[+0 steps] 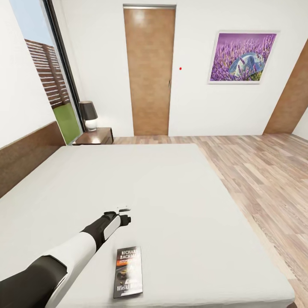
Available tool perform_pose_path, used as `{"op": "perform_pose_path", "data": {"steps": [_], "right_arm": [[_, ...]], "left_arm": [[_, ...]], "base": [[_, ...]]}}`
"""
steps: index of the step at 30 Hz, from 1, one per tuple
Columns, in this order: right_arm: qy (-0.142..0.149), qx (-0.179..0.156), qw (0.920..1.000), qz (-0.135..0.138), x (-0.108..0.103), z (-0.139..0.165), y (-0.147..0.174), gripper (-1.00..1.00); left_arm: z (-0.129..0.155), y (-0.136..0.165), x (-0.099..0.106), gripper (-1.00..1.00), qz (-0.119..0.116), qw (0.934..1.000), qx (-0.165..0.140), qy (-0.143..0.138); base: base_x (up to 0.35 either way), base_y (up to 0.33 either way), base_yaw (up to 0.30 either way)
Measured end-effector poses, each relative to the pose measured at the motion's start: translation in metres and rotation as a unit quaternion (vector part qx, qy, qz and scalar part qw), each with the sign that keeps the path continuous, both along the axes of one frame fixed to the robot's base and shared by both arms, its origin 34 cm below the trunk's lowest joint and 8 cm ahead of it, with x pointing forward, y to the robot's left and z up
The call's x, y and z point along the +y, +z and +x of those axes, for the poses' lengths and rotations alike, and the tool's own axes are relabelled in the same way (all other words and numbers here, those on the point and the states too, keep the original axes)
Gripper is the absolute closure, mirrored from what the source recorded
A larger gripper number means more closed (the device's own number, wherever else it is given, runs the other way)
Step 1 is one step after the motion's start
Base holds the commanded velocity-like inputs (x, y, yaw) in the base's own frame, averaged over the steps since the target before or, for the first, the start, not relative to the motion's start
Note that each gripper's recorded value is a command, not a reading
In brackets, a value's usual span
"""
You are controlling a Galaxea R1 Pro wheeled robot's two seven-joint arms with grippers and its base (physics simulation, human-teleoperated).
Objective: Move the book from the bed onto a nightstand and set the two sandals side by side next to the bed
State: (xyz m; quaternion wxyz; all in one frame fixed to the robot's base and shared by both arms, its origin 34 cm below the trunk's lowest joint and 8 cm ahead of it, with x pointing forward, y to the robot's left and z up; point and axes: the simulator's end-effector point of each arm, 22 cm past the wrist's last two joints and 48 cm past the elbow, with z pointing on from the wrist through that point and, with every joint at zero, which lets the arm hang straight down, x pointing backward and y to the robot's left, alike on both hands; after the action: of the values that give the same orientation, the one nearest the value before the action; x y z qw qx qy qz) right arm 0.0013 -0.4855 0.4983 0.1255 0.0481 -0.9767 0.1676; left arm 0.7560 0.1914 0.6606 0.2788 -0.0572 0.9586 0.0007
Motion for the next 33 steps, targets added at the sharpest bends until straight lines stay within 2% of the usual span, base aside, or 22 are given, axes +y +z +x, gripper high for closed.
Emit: {"op": "perform_pose_path", "data": {"steps": [16,33], "right_arm": [[0.0,-0.002,1.0,0.0,0.0,0.0,-0.029,-1.0],[0.0,-0.002,1.0,0.0,0.001,0.0,-0.029,-1.0]], "left_arm": [[-0.004,-0.03,0.0,-1.0,-0.005,1.0,0.003,0.003],[-0.005,-0.032,0.0,-1.0,-0.007,1.0,0.005,0.003]], "base": [[0.0,0.0,0.0],[0.0,0.0,0.0]]}}
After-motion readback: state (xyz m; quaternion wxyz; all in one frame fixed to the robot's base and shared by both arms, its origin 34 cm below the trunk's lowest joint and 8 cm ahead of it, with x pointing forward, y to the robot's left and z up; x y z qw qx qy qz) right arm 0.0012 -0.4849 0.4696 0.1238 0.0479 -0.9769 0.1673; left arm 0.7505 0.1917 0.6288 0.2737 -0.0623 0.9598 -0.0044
